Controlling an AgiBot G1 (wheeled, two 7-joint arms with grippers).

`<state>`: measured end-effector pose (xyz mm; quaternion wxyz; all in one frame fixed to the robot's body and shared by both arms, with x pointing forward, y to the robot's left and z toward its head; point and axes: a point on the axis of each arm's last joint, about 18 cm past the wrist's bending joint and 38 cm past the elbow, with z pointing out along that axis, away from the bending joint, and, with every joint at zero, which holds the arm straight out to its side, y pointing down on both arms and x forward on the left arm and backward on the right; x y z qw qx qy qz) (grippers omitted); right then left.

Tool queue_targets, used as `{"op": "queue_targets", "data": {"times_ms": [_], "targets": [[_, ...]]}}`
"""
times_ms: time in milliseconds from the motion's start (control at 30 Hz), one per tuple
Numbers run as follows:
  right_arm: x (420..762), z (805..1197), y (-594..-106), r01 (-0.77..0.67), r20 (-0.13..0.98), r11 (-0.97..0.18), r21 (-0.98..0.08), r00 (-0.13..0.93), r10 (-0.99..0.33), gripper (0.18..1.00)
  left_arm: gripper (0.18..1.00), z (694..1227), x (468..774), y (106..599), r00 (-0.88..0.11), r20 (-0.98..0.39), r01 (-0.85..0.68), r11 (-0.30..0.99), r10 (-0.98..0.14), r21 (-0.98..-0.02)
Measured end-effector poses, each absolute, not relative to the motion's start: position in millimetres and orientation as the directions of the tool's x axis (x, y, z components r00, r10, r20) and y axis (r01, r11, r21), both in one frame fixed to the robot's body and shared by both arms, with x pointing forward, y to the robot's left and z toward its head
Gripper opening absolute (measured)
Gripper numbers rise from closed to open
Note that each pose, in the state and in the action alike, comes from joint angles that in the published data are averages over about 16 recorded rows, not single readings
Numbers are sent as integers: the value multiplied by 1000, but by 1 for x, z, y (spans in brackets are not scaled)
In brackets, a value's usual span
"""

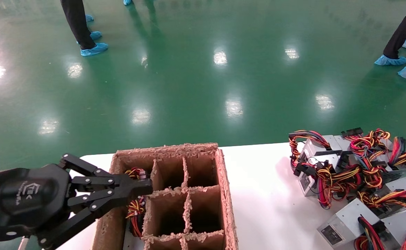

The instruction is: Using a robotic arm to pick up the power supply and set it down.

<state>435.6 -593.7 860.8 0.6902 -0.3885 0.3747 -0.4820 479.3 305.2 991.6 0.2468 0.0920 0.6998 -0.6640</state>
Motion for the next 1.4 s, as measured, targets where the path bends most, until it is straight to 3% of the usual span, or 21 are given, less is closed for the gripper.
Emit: {"op": "queue_targets", "data": {"times_ms": [300,500,1100,1400], "targets": [[450,884,-559,405,-49,211,-890,374,-926,976,191,992,479,305,-861,-468,457,101,-199,-884],[463,897,-530,406,-3,218,-888,468,-884,997,191,992,479,305,-861,-468,457,101,-199,-884],[488,940,-436,396,181,176,-901,713,-677,1000,202,992,479,305,-861,-468,457,101,-199,-884],[491,958,-393,401,276,121,-908,790,-547,1000,271,992,479,305,-861,-468,457,101,-199,-884]]}}
